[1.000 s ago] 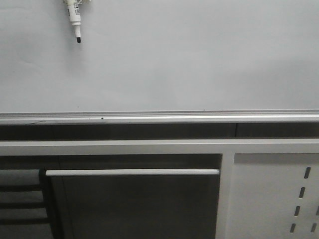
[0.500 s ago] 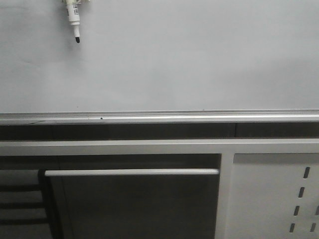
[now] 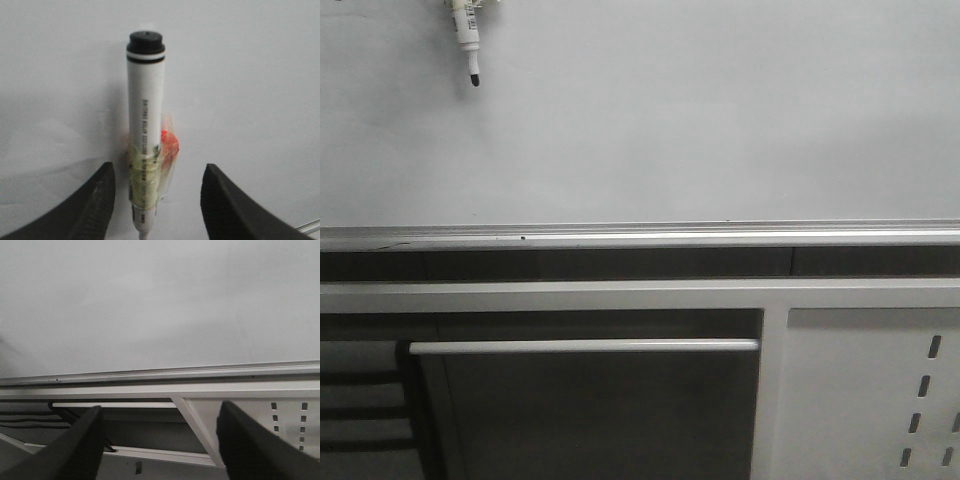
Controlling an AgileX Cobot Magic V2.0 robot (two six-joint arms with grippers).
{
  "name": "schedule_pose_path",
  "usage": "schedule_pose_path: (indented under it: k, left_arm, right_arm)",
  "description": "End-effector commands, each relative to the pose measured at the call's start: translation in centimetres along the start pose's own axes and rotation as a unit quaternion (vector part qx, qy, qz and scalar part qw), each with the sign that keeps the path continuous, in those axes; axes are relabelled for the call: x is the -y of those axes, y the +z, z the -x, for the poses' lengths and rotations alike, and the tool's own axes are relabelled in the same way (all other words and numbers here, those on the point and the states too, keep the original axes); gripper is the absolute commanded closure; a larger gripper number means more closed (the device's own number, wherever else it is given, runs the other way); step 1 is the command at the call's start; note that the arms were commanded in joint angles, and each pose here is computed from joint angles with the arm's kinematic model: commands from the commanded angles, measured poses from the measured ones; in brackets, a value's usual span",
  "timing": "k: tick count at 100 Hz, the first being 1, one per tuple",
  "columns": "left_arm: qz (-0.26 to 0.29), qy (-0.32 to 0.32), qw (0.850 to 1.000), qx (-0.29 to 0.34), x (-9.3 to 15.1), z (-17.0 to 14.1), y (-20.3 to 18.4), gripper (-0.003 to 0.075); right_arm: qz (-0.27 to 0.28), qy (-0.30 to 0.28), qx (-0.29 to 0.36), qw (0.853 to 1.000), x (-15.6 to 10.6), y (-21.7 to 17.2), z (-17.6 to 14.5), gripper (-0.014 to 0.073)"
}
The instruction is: Write number 1 on whiteboard
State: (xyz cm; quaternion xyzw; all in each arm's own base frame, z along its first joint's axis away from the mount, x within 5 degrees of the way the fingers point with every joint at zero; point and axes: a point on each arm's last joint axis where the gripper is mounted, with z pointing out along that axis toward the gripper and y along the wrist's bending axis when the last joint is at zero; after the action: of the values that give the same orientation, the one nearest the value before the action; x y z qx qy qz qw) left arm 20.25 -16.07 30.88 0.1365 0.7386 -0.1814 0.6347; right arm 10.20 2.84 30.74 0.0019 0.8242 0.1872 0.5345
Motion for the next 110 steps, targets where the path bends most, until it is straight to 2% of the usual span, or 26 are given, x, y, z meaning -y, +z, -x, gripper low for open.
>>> schedule_pose_path:
  k: [1,34,65,81,101,110]
  left_arm:
    - [0.015,0.005,0.998,0.054,0.01,1.97,-0.06,0.0384]
    - [0.019,0.012,0.998,0.057,0.01,1.84,0.2,0.061]
    - [0.018,0.015,0.998,0.058,0.03,1.85,0.19,0.0631]
    - [0.013,0.016,0.998,0.052,0.11,1.75,0.21,0.0743]
    - [0.006,0.015,0.999,0.044,0.24,1.64,0.18,0.0741]
    - [-0.019,0.032,0.999,0.029,0.63,1.52,-0.03,0.0741]
  right_arm:
    - [-0.001,0.001,0.041,0.999,-0.23,-0.24,1.55,0.0158]
    - [-0.001,0.001,0.041,0.999,-0.23,-0.24,1.55,0.0158]
    - [-0.001,0.001,0.041,0.999,-0.23,-0.24,1.55,0.0158]
    - [-0.001,0.001,0.041,0.999,-0.23,-0.24,1.55,0.0158]
    - [0.0,0.001,0.037,0.999,-0.24,-0.23,1.5,0.0158]
    - [0.001,0.001,0.034,0.999,-0.26,-0.23,1.44,0.0158]
